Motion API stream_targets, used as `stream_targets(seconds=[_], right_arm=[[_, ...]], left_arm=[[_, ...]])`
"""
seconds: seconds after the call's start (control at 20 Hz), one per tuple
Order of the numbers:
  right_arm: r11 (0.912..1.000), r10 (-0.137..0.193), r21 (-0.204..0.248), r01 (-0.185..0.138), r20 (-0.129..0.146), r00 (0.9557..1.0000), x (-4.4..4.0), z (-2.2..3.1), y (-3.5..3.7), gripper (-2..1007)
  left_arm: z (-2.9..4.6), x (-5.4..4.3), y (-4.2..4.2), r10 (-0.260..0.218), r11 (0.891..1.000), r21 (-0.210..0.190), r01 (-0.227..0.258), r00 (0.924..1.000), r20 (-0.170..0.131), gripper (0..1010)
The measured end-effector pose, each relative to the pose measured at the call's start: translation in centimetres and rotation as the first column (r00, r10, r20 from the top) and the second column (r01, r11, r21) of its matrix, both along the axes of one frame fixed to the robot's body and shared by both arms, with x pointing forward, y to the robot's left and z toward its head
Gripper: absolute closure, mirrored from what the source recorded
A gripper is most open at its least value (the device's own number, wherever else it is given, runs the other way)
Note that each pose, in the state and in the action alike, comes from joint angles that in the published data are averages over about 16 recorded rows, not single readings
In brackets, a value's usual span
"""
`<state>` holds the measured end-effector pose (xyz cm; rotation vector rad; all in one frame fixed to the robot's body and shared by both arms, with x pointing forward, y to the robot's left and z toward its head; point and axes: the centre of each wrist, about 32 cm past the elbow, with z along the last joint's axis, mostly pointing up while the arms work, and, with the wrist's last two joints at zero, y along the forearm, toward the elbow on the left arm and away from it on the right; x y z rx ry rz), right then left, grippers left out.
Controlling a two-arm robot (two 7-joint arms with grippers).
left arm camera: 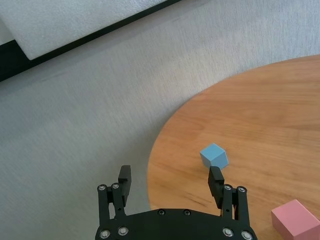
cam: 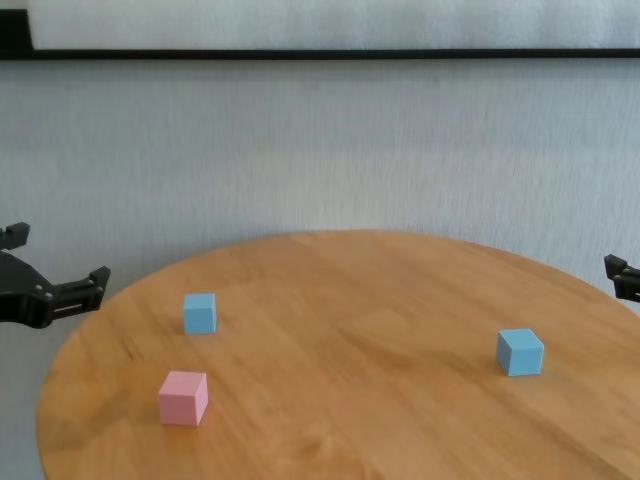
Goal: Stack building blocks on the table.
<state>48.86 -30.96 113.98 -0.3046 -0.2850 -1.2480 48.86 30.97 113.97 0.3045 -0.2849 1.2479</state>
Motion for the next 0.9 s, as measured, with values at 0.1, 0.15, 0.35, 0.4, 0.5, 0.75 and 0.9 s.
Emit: stream_targets(seconds=[0.1,0.15,0.35,0.4,0.5,0.75,0.9], right_arm=[[1.0,0.0,0.0,0.0,0.0,1.0,0.0,0.0,0.0,0],[1.0,0.0,0.0,0.0,0.0,1.0,0.0,0.0,0.0,0],[1.0,0.0,0.0,0.0,0.0,1.0,0.0,0.0,0.0,0],[1.0,0.0,0.0,0.0,0.0,1.0,0.0,0.0,0.0,0],[1.0,0.0,0.0,0.0,0.0,1.0,0.0,0.0,0.0,0],[1.0,0.0,0.0,0.0,0.0,1.0,0.0,0.0,0.0,0],[1.0,0.0,0.0,0.0,0.0,1.0,0.0,0.0,0.0,0]], left_arm=[[0.0,0.0,0.0,0.0,1.0,0.0,0.0,1.0,0.0,10],[0.0,0.0,0.0,0.0,1.0,0.0,0.0,1.0,0.0,10],[0.0,0.0,0.0,0.0,1.0,0.0,0.0,1.0,0.0,10],[0.0,0.0,0.0,0.0,1.0,0.0,0.0,1.0,0.0,10],[0.0,0.0,0.0,0.0,1.0,0.0,0.0,1.0,0.0,10],[0.23,-0.18,-0.17,-0.001,1.0,0.003,0.001,1.0,0.004,10],[0.69,-0.57,-0.48,-0.006,1.0,0.013,0.005,1.0,0.006,10]])
